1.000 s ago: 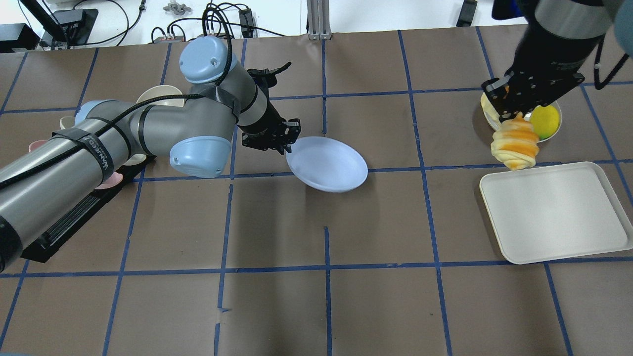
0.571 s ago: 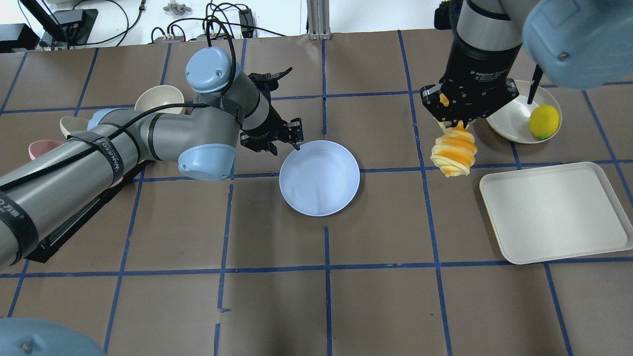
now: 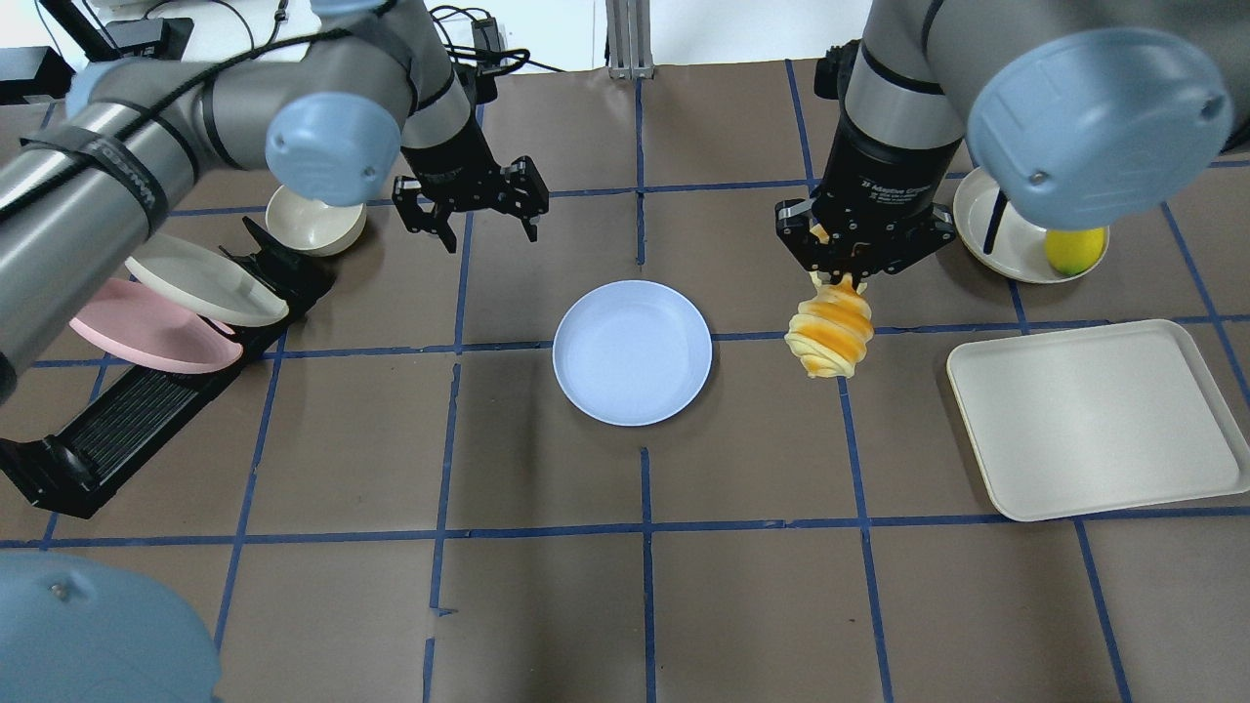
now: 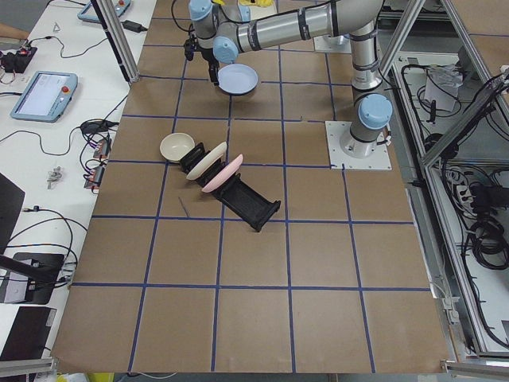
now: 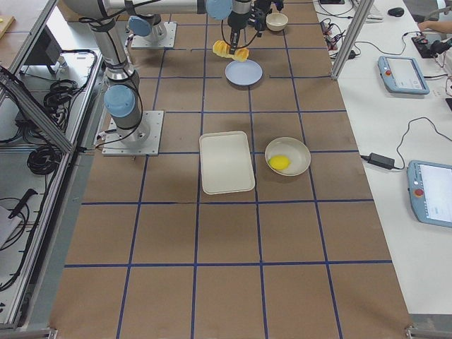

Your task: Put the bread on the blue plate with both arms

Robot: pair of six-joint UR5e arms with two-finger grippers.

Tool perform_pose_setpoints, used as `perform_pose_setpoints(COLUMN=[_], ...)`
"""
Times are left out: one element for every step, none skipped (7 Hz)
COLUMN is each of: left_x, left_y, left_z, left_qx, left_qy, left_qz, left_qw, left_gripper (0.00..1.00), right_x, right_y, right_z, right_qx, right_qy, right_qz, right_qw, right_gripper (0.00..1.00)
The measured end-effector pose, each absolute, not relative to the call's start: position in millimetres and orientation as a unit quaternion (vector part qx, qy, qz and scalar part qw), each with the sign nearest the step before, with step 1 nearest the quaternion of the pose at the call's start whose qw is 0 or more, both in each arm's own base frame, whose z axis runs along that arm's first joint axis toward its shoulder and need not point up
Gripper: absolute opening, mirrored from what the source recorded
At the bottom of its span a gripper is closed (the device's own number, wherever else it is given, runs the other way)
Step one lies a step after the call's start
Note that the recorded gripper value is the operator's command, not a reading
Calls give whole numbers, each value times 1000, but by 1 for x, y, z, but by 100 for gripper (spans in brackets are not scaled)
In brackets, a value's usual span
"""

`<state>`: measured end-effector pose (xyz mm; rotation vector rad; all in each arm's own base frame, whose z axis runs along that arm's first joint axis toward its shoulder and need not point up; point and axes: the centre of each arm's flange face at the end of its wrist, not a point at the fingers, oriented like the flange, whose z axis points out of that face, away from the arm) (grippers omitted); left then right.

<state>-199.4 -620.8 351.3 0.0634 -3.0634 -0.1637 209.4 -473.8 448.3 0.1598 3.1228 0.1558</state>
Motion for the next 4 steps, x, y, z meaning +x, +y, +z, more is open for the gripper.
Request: perform_pose_setpoints(left_x=[-193,-183,-176,-172], left_y=[-626,-630,-636,-638], left_z=[390,418,436,450], left_qx=[21,23,27,28], left_qy=[-997,-997,-996,-997], left_qz=[-69,-80,-78,-70], left_qw=[14,-6,-13,-13], left_gripper=[100,100,100,100], right_x=[233,258,276,287], right_y=[-473,-470,-467,-470], right_z=[429,406,383,363], right_qx=[60,65,63,62], right_qy=[998,998,998,998], right_qz=[31,15,-4,-22], right_qw=[8,10,11,16], right_gripper=[3,3,3,3])
